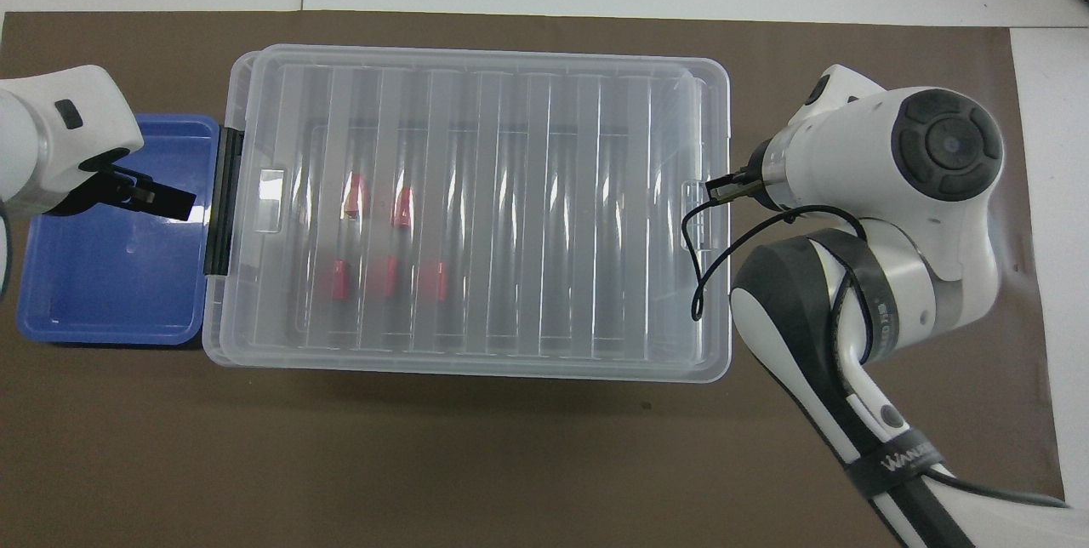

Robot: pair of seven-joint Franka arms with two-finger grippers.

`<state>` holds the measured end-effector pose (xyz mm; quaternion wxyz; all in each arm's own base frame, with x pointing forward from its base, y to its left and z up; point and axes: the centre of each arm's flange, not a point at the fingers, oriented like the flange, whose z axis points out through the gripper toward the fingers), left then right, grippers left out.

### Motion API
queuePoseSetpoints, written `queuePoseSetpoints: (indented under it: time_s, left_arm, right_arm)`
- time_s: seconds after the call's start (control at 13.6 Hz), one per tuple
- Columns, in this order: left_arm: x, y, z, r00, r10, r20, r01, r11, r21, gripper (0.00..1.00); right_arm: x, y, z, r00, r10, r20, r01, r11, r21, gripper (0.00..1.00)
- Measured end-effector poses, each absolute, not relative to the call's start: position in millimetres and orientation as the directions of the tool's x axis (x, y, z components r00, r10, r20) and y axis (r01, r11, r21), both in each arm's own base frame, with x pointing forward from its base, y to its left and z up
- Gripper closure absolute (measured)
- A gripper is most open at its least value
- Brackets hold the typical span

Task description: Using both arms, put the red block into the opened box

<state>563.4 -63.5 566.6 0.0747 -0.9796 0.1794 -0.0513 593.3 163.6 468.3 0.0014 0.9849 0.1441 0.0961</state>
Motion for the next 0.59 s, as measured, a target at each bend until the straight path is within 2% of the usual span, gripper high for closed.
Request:
queuePoseSetpoints:
  time_s: [0.59]
  left_arm:
    - [565, -63, 579, 0.932, -0.347, 0.104, -0.331, -0.933, -0.142, 0.00]
  right_arm:
    - [592, 169, 468, 0.937, 0.293, 0.189, 0.293, -0.956, 0.029, 0.99]
